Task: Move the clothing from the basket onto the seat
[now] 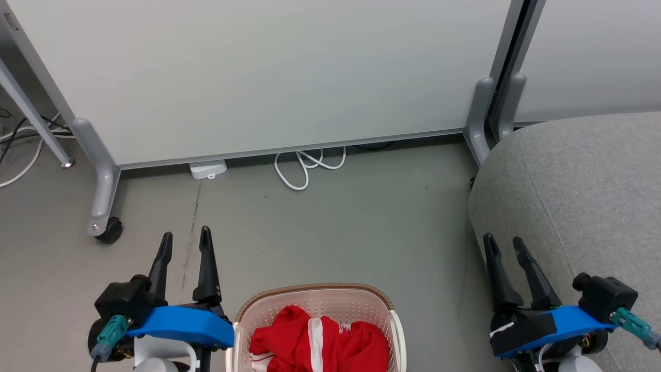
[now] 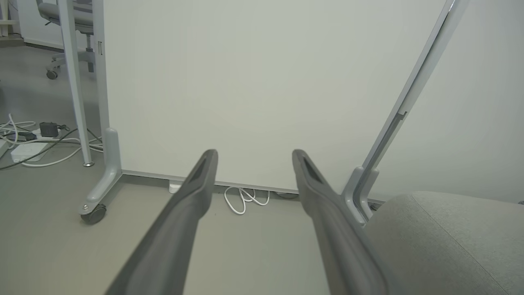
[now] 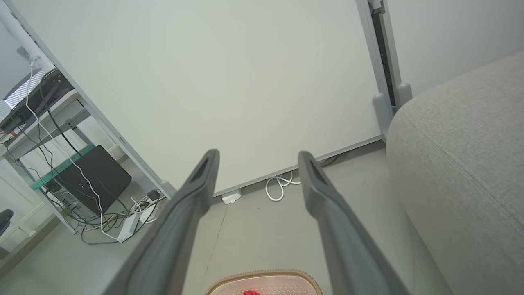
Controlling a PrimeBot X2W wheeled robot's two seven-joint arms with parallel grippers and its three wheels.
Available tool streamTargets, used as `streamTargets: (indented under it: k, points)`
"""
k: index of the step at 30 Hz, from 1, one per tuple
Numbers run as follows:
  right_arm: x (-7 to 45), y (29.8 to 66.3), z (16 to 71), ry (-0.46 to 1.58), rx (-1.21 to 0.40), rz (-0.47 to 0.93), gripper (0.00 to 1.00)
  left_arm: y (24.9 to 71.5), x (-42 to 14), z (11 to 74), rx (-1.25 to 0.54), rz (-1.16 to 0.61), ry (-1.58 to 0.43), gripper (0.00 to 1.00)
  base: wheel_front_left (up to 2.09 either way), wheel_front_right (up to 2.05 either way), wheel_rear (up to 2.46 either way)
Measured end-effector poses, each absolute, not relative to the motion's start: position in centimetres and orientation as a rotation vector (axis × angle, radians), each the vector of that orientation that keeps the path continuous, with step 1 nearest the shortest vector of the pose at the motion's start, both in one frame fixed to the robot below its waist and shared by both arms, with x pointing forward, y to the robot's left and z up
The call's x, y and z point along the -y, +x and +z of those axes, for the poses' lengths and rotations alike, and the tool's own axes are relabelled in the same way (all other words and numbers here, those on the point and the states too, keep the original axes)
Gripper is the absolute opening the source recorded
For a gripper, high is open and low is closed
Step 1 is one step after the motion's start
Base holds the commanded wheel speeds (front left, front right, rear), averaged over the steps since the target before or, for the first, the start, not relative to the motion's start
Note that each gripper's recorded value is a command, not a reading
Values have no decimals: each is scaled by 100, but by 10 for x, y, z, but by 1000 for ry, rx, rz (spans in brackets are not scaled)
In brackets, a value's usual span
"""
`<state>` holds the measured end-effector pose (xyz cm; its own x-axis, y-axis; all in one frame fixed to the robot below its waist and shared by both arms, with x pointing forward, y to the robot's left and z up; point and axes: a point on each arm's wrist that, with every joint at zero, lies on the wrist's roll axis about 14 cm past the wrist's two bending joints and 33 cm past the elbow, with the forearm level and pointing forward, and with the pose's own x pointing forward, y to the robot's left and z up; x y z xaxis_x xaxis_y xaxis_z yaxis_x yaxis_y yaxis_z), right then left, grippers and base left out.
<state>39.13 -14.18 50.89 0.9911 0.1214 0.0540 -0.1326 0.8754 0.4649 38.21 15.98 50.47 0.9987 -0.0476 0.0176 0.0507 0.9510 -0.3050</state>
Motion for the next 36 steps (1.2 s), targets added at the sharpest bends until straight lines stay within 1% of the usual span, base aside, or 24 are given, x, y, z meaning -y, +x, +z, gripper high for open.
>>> streamTargets:
  k: [36]
  points:
    - [125,394,511,201,72,207,100,380,-144,511,79,-132,-2,100,0,0,0]
